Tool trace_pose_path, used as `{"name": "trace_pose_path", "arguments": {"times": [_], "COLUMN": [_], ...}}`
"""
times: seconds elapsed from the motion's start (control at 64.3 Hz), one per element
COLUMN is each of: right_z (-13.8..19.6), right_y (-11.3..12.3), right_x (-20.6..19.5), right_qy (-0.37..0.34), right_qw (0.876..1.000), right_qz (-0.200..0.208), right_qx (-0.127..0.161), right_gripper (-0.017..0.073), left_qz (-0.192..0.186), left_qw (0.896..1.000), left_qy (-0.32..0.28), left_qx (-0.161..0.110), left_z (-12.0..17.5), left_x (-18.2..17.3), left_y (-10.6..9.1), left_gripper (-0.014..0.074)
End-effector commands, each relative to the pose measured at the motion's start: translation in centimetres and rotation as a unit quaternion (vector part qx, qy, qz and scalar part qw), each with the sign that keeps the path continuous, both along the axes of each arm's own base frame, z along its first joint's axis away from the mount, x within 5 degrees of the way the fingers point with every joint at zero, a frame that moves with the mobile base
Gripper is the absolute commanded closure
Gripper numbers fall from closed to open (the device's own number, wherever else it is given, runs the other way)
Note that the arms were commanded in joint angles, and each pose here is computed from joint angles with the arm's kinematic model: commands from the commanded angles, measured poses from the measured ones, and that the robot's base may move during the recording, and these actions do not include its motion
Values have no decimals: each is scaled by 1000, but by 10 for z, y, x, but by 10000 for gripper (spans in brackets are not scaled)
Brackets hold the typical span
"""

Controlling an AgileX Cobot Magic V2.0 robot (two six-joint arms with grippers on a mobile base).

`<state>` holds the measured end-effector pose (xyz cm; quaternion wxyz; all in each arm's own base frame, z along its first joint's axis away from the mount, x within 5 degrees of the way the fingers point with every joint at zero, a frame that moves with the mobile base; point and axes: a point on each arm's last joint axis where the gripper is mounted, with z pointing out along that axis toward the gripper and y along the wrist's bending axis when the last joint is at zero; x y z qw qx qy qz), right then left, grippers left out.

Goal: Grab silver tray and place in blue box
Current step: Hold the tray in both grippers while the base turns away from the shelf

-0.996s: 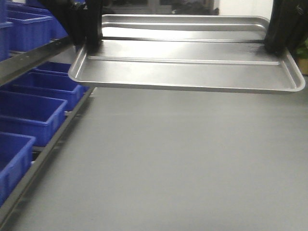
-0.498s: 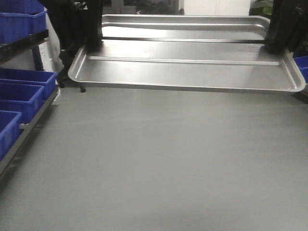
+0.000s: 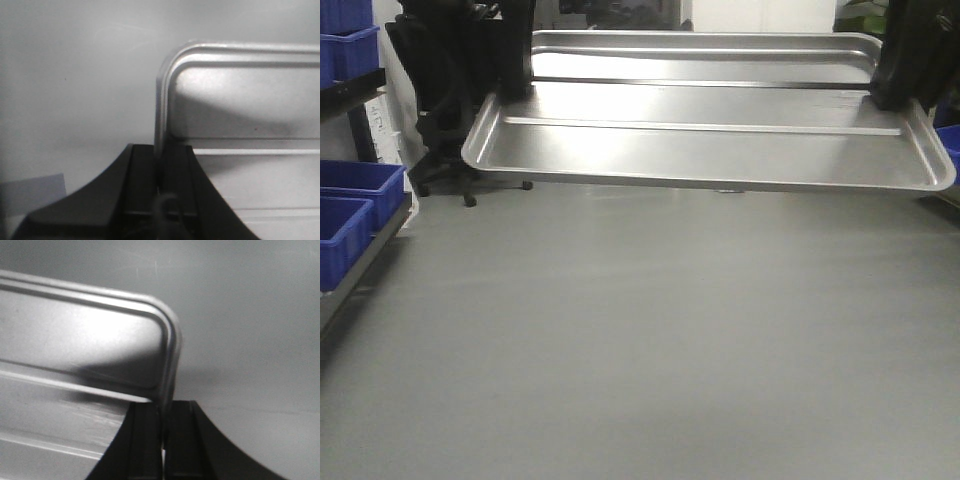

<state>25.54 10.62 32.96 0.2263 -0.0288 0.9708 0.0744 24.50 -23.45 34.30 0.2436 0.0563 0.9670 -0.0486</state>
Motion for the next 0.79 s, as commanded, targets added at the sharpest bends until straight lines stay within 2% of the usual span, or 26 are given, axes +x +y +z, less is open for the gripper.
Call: {"name": "trace_pose_path", "arguments": {"times": [0.0,0.778], "right_z": [21,20], "right_y": [-3,-2], "right_x": [-2,-2], "right_qy": [-48,-48], "right_qw": [999,999], "right_qz": [9,9], "right_qx": [7,7], "right_gripper": [502,502], "left_qz": [-6,-7], "left_qw": [998,998], "left_qy": [-50,-50], "left_qx": [-26,-29], "left_z": [28,28], "left_x": [-3,-4], "left_y": [6,6], "left_gripper": [690,690]}}
